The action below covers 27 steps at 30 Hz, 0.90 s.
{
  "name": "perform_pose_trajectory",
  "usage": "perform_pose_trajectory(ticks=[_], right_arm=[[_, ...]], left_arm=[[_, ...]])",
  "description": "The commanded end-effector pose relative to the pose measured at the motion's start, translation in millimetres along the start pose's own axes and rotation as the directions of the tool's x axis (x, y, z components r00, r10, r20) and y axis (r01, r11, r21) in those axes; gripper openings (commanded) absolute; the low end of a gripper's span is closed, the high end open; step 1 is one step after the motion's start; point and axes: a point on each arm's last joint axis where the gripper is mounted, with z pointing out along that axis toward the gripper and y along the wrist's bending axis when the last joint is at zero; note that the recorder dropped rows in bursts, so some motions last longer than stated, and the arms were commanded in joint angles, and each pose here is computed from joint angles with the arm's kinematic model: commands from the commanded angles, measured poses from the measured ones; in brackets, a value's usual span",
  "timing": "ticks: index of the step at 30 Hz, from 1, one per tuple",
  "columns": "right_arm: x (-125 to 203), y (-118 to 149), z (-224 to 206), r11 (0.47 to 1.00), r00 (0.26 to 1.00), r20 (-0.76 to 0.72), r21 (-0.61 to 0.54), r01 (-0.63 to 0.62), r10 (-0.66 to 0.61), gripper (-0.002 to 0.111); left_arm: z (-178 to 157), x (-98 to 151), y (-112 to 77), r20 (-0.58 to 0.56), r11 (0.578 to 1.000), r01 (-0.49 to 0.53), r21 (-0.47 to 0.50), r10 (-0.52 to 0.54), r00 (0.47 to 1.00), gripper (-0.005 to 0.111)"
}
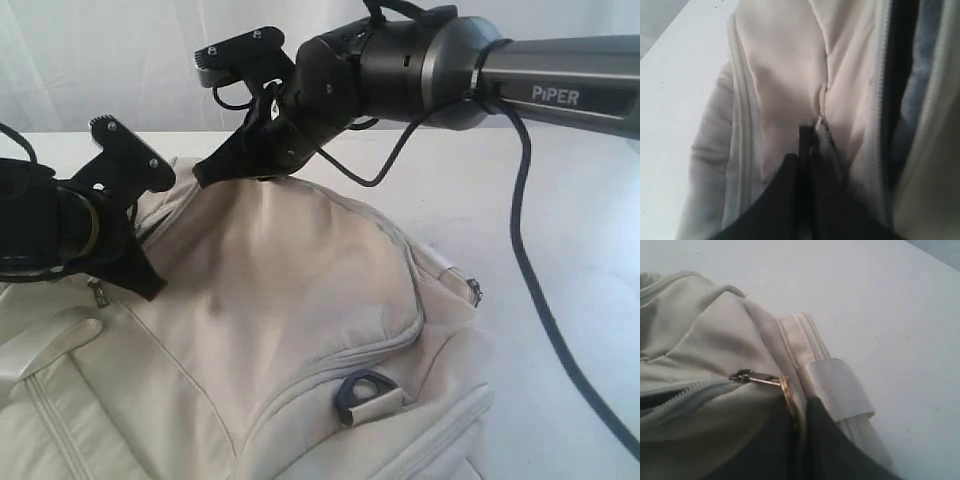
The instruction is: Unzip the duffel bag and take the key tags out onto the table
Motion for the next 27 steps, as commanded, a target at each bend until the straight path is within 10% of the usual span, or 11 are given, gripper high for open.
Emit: perform_pose_trajectory(ticks=[1, 16, 27], right_arm=[[-6.7, -63.6, -18.3, 0.977, 0.999, 0.024, 0.211, 0.030, -0.036, 0.000], [-1.0, -32.2, -16.7, 0.999, 0.999, -0.050, 0.038, -0.001, 0.003, 0.000], [-1.1, -4.1, -18.4, 0.979, 0.997, -0.065, -0.194, -0.063, 0.051, 0.000]], left_arm=[[5.9, 45.7, 4.4, -0.273, 0.991, 0.043, -0.127, -0.077, 0.959, 0.000], [6.3, 9.6, 8.7, -0.005, 0.963, 0.252, -0.100, -0.254, 0.967, 0.000], [-10.7, -55.2, 9.7, 0.279, 0.960, 0.235, 0.151, -0.269, 0.922, 0.068]])
